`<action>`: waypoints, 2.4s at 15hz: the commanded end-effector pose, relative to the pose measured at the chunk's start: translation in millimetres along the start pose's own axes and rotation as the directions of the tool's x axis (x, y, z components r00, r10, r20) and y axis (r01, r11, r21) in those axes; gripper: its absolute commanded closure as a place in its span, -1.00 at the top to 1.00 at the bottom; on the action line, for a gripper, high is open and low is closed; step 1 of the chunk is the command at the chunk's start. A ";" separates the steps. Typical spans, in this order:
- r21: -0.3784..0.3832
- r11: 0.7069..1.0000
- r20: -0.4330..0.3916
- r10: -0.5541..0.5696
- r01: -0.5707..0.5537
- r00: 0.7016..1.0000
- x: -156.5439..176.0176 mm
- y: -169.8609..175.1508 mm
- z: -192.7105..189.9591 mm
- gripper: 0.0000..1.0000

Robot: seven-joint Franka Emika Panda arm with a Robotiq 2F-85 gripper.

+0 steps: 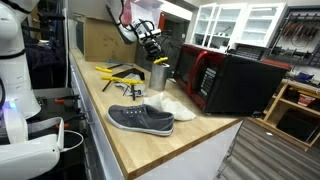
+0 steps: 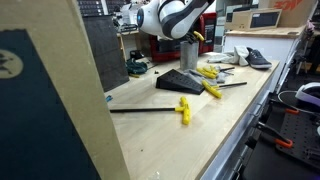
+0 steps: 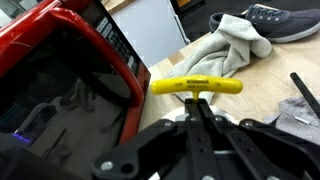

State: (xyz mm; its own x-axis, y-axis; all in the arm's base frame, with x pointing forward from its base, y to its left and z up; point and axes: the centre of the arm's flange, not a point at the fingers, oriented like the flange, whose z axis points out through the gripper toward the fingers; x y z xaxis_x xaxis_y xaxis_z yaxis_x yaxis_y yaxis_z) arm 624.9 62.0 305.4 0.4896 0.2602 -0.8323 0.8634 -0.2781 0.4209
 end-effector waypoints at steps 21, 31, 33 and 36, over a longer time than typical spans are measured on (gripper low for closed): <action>0.164 0.985 -0.240 0.091 -0.052 0.966 -42.2 -0.4 -34.2 1.00; 0.230 0.969 -0.451 0.183 -0.084 0.874 -82.6 -24.0 -36.6 1.00; 0.228 0.968 -0.464 0.204 -0.106 0.862 -87.2 -29.4 -36.5 0.95; 0.204 0.969 -0.476 0.223 -0.140 0.851 -92.2 -37.7 -36.8 0.46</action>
State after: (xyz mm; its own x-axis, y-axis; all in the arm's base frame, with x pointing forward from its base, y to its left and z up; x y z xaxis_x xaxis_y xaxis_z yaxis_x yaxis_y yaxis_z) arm 583.0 80.6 376.8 0.6483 0.5947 -0.4754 0.7612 -0.4919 0.4227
